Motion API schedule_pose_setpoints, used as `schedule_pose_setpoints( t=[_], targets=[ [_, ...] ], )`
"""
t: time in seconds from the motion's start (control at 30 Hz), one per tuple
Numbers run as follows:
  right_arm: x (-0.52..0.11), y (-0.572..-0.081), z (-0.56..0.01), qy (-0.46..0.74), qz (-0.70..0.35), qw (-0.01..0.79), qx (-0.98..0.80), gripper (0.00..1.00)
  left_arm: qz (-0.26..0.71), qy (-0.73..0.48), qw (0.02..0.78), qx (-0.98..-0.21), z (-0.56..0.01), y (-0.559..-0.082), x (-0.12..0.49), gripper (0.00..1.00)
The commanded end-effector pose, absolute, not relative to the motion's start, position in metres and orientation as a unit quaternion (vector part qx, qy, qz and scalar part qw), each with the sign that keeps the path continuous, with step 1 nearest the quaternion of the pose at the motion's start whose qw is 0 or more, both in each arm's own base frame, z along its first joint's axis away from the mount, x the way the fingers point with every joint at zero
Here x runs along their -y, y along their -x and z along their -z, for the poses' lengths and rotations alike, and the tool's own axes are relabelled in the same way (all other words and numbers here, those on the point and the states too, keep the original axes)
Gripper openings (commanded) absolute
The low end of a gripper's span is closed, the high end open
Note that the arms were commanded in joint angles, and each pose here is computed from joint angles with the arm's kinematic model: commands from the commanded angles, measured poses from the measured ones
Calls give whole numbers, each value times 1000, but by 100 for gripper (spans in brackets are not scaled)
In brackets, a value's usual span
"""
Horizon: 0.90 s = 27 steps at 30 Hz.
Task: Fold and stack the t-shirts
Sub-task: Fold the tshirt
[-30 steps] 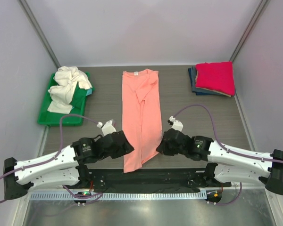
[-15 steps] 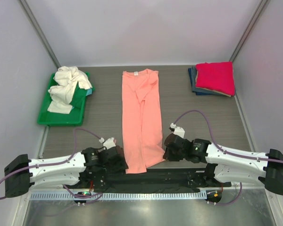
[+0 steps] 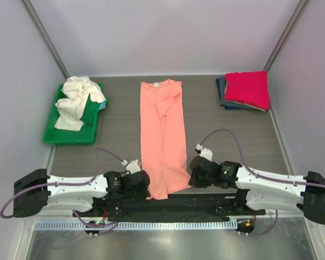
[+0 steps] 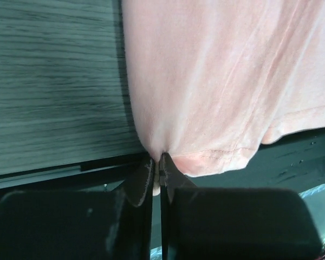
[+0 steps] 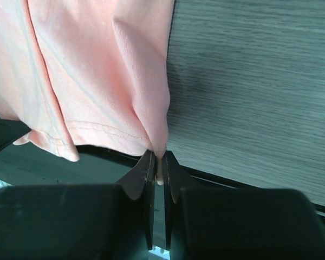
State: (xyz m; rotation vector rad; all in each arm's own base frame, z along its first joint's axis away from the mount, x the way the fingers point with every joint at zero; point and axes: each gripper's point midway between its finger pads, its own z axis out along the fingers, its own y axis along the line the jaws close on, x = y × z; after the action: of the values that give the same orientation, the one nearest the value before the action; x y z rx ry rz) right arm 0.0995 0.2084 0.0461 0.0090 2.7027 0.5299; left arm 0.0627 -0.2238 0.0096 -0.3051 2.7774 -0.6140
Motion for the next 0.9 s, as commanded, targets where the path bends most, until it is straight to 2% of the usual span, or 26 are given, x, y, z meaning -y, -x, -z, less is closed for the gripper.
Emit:
schedule_pose_setpoints(
  t=[0.0, 0.23, 0.43, 0.57, 0.87],
  targets=[
    [-213, -98, -48, -14, -208, 190, -959, 1, 229, 108, 170, -952, -24, -75, 238, 1],
    [-230, -76, -43, -21, -237, 162, -958, 1, 218, 99, 209, -948, -83, -87, 241, 0],
    [-241, -90, -77, -17, -232, 209, -950, 1, 189, 88, 258, -943, -128, -102, 224, 0],
    [-240, -131, -115, -17, -210, 276, -938, 1, 178, 92, 284, -938, -148, -124, 213, 0],
    [-237, -235, -158, -12, -164, 319, -933, 1, 160, 92, 294, -938, -161, -207, 201, 0]
  ],
)
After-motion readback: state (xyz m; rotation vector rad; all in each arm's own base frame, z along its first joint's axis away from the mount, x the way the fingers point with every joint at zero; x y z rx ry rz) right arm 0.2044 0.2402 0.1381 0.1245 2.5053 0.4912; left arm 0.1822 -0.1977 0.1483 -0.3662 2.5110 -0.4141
